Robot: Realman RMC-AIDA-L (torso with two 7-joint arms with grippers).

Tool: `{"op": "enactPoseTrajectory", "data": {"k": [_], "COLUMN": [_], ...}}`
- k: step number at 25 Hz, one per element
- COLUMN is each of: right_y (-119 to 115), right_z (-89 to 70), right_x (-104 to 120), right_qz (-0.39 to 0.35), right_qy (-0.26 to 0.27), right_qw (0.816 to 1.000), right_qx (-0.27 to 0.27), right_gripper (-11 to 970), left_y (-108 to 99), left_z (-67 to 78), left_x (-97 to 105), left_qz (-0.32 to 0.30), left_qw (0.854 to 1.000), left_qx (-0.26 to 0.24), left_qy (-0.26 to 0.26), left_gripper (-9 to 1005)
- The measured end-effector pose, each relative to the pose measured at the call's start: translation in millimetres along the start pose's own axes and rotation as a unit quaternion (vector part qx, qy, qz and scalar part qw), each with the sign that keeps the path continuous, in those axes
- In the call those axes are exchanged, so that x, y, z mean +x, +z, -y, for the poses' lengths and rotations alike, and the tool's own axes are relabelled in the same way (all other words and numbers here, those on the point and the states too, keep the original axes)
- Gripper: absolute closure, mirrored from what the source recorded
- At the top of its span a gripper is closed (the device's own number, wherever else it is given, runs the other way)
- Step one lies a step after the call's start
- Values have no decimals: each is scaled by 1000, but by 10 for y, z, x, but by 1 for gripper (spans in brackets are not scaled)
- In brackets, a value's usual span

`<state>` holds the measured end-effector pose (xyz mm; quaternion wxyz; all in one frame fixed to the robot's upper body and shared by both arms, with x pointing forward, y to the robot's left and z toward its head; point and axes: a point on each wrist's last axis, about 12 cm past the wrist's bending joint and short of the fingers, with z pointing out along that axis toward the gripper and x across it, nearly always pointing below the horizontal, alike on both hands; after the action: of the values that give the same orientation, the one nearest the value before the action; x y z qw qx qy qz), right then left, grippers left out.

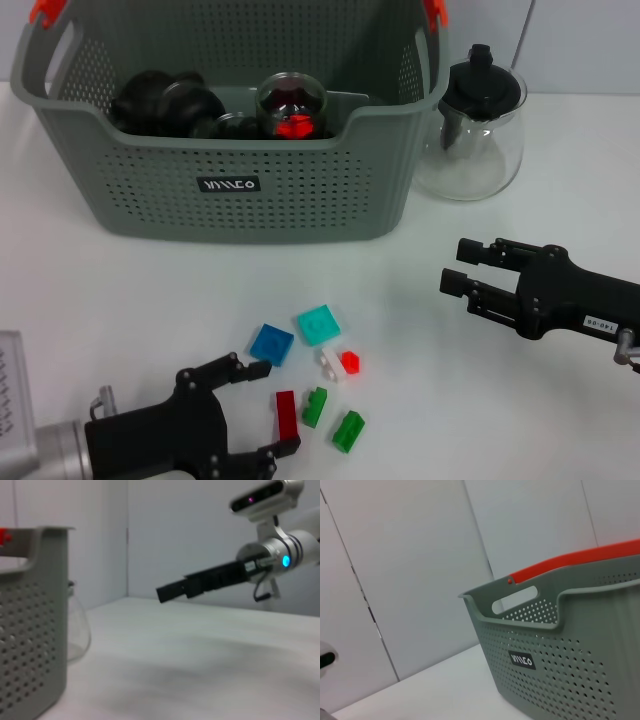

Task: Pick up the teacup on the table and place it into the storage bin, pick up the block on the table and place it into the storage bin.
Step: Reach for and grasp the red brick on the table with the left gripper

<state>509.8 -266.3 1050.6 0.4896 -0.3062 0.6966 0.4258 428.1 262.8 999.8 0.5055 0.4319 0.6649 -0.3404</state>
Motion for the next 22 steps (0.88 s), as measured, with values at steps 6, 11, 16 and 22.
{"op": "enactPoseTrajectory", "data": {"k": [6, 11, 16, 22], "right_y": [9, -4, -18, -17], "right_z": [7, 5, 0, 0], "right_x": [-5, 10, 24, 23], "right_qz": [-1, -2, -2, -2], "right_qy": [-1, 1, 3, 2], "right_qw": [1000, 1000, 1000, 1000], "right_qx": [1, 3, 5, 5], "right_gripper": [402, 402, 401, 401], "left_y": [93, 156, 199, 217], "left_z": [-36, -46, -44, -50], "left_x": [44, 74, 90, 105], "left_qz": [-29, -41, -46, -54], "left_qw": [1000, 999, 999, 998], "left_qx": [6, 5, 5, 5], "left_qy": [4, 22, 22, 26], "left_gripper": [146, 150, 151, 152]}}
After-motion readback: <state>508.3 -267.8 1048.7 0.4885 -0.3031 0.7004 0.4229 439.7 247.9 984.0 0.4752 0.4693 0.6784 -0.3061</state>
